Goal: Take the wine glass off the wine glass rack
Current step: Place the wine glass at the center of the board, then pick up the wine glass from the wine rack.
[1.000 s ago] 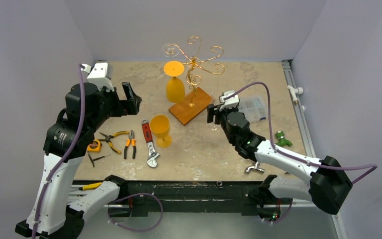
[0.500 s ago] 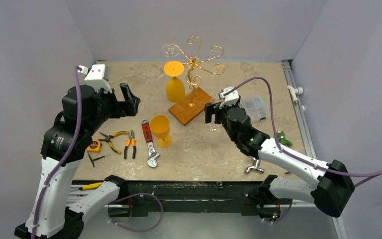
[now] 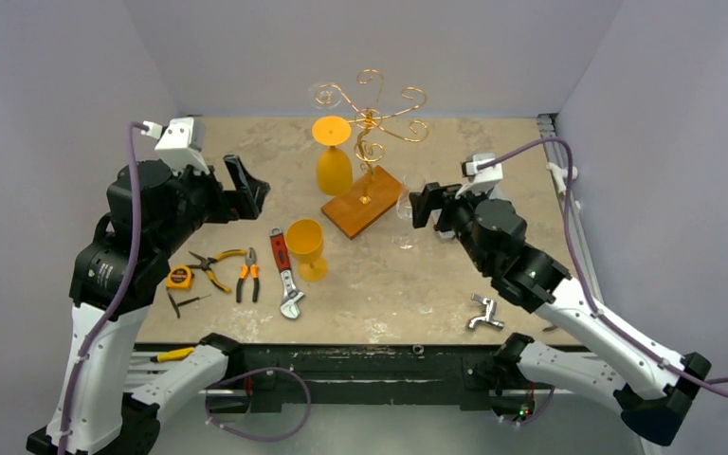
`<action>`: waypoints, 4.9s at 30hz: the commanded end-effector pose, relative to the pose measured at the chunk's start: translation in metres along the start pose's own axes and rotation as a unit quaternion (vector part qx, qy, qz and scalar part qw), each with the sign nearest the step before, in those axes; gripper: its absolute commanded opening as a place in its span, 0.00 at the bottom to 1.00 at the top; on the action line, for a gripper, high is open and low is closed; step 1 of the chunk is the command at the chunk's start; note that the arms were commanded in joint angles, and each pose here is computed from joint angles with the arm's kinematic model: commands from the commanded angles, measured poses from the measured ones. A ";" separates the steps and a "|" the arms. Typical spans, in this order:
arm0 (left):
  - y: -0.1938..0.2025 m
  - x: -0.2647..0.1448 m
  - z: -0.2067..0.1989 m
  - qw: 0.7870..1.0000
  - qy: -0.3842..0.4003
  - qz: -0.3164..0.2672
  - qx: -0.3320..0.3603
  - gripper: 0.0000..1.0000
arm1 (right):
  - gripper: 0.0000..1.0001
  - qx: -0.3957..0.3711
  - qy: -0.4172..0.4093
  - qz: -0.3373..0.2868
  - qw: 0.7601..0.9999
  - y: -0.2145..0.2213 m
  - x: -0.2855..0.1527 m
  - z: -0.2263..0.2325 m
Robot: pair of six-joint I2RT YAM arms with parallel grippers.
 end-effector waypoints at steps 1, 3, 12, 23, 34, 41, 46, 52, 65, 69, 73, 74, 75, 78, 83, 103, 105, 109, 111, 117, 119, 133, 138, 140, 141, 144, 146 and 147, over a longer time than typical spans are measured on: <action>-0.017 -0.001 -0.023 0.996 0.077 -0.012 -0.041 0.93 | 0.86 0.074 -0.004 -0.009 0.997 -0.040 -0.022 -0.004; -0.021 0.001 -0.030 0.994 0.096 -0.010 -0.054 0.91 | 0.88 0.123 -0.007 0.001 0.992 -0.060 -0.026 -0.003; -0.032 0.017 -0.047 0.985 0.147 -0.012 -0.088 0.57 | 0.84 0.244 -0.141 0.003 0.959 -0.182 -0.029 0.004; -0.041 0.037 -0.057 0.981 0.165 -0.014 -0.102 0.25 | 0.77 0.328 -0.316 0.098 0.885 -0.207 0.025 0.027; -0.048 0.074 -0.067 0.977 0.186 0.001 -0.103 0.16 | 0.73 0.331 -0.300 0.153 0.881 -0.183 0.085 0.040; -0.052 0.093 -0.071 0.978 0.186 0.004 -0.093 0.15 | 0.70 0.321 -0.270 0.184 0.889 -0.161 0.114 0.043; -0.053 0.106 -0.070 0.980 0.180 0.006 -0.088 0.15 | 0.69 0.313 -0.255 0.189 0.895 -0.155 0.128 0.044; -0.050 0.122 -0.069 0.980 0.177 0.015 -0.090 0.12 | 0.65 0.303 -0.246 0.205 0.898 -0.146 0.145 0.045; -0.043 0.149 -0.062 0.981 0.165 0.040 -0.092 0.11 | 0.58 0.297 -0.262 0.216 0.893 -0.137 0.159 0.050; -0.037 0.155 -0.060 0.980 0.163 0.052 -0.097 0.10 | 0.55 0.296 -0.276 0.213 0.889 -0.140 0.159 0.051; -0.033 0.159 -0.057 0.981 0.158 0.057 -0.096 0.10 | 0.50 0.298 -0.289 0.212 0.885 -0.141 0.158 0.052; -0.032 0.160 -0.056 0.981 0.157 0.059 -0.097 0.10 | 0.49 0.297 -0.292 0.214 0.884 -0.141 0.158 0.053; -0.031 0.161 -0.056 0.981 0.157 0.061 -0.098 0.10 | 0.48 0.297 -0.293 0.215 0.883 -0.140 0.159 0.053; -0.028 0.164 -0.055 0.980 0.157 0.068 -0.099 0.10 | 0.47 0.298 -0.299 0.219 0.880 -0.139 0.160 0.054; -0.023 0.166 -0.052 0.980 0.153 0.076 -0.097 0.10 | 0.44 0.304 -0.304 0.216 0.877 -0.140 0.161 0.055; -0.018 0.164 -0.051 0.978 0.156 0.085 -0.106 0.09 | 0.38 0.322 -0.327 0.200 0.866 -0.142 0.166 0.059; -0.021 0.161 -0.052 0.979 0.158 0.079 -0.106 0.09 | 0.38 0.317 -0.324 0.198 0.869 -0.143 0.164 0.058; -0.031 0.150 -0.055 0.982 0.154 0.060 -0.097 0.09 | 0.39 0.299 -0.297 0.207 0.883 -0.141 0.159 0.052; -0.036 0.145 -0.055 0.983 0.151 0.050 -0.091 0.10 | 0.39 0.295 -0.286 0.212 0.887 -0.139 0.157 0.047; -0.045 0.137 -0.054 0.987 0.139 0.029 -0.080 0.10 | 0.40 0.286 -0.266 0.219 0.894 -0.135 0.155 0.040; -0.045 0.138 -0.053 0.987 0.136 0.029 -0.079 0.10 | 0.40 0.287 -0.269 0.221 0.893 -0.134 0.156 0.041; -0.034 0.148 -0.046 0.988 0.125 0.047 -0.083 0.10 | 0.40 0.299 -0.280 0.223 0.884 -0.132 0.165 0.045; -0.030 0.150 -0.045 0.987 0.124 0.051 -0.083 0.09 | 0.39 0.305 -0.287 0.223 0.881 -0.131 0.169 0.047; -0.029 0.151 -0.044 0.987 0.124 0.053 -0.083 0.09 | 0.39 0.306 -0.287 0.224 0.880 -0.130 0.171 0.048; -0.029 0.151 -0.044 0.987 0.125 0.053 -0.083 0.09 | 0.39 0.306 -0.288 0.225 0.879 -0.129 0.172 0.048; -0.028 0.152 -0.043 0.987 0.125 0.056 -0.085 0.09 | 0.39 0.307 -0.291 0.228 0.877 -0.126 0.175 0.049; -0.026 0.153 -0.043 0.987 0.126 0.060 -0.086 0.09 | 0.39 0.307 -0.292 0.228 0.876 -0.125 0.176 0.049; -0.025 0.153 -0.042 0.987 0.125 0.060 -0.086 0.09 | 0.39 0.308 -0.293 0.228 0.876 -0.125 0.176 0.050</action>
Point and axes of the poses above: each gripper's point midway between its finger pads, its own x axis out along the fingers, its own z axis along the line the jaws close on, y = z × x, the point moved 10 cm from there along -x, back along the fingers, and after that the axes turned 12 degrees about -x, right-handed, at the moved point
